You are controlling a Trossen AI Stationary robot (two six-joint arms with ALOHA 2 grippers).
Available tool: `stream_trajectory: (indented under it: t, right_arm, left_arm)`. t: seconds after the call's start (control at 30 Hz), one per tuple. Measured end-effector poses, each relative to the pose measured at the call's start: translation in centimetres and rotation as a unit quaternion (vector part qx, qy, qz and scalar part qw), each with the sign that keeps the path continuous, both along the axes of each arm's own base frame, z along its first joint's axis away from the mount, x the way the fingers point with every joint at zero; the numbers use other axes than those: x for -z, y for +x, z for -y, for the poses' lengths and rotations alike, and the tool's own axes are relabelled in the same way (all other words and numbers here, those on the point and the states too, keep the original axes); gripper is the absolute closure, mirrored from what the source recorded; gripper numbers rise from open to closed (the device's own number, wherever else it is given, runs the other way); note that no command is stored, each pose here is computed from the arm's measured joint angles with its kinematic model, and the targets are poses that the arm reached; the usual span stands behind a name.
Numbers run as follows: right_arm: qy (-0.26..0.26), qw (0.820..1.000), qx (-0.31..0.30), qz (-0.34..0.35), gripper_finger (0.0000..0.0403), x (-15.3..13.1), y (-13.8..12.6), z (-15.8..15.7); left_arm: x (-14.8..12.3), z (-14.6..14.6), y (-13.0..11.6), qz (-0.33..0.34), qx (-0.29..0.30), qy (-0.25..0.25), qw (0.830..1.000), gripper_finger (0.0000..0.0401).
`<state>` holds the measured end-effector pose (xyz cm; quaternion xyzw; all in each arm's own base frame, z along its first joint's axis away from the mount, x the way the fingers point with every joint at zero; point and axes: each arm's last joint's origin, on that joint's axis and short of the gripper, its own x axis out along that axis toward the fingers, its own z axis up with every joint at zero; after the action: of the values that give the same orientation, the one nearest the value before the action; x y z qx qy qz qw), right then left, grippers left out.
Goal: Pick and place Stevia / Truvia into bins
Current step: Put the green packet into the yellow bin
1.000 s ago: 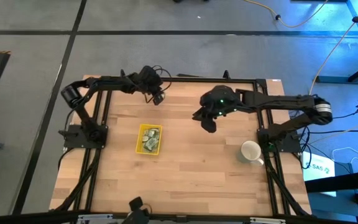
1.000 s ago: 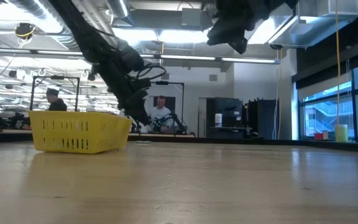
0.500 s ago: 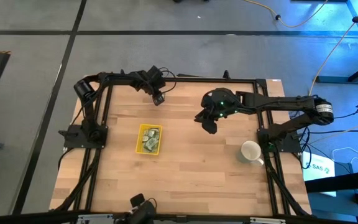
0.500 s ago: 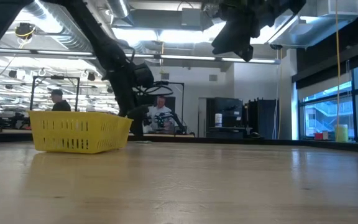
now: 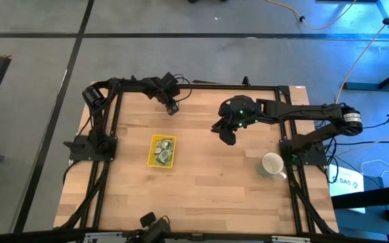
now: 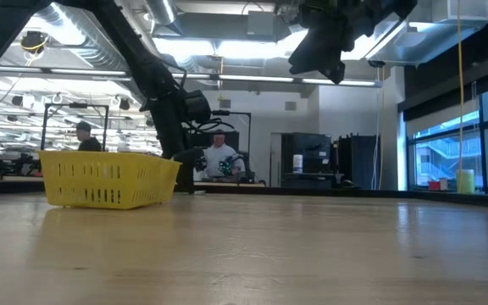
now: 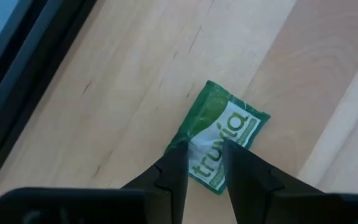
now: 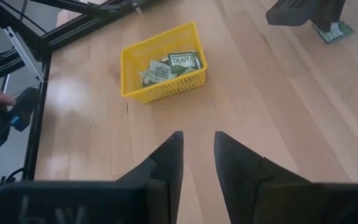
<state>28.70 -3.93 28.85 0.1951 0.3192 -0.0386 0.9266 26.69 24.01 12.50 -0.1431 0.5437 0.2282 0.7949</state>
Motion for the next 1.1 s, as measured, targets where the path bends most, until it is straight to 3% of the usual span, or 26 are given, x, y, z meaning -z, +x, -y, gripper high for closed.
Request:
stream_trajectory:
  t: [0.4, 0.53, 0.67, 0.9, 1.1]
  right_arm:
    - [0.001, 1.0, 0.0, 0.0, 0.0308, 0.0, 0.0, 0.0]
    - [0.001, 1.0, 0.001, 0.0, 0.0308, 0.0, 0.0, 0.0]
    - [0.0, 1.0, 0.0, 0.0, 0.0308, 0.0, 0.0, 0.0]
    - [-0.008, 1.0, -0.006, 0.004, 0.0308, -0.1, 0.0, 0.0]
    - [-0.008, 1.0, -0.006, 0.004, 0.0308, -0.1, 0.1, 0.0]
  left_arm:
    - [-0.4, 0.2, -0.1, 0.014, -0.006, -0.015, 1.0, 0.0392]
    - [-1.8, 0.7, -0.6, 0.016, -0.006, -0.014, 1.0, 0.0392]
    - [-5.4, 1.5, -1.0, 0.051, -0.001, 0.006, 0.999, 0.0392]
    - [-10.9, 6.0, -1.4, 0.137, 0.075, -0.045, 0.987, 0.0393]
    - [-14.1, 11.8, -1.4, 0.15, 0.168, -0.077, 0.971, 0.0393]
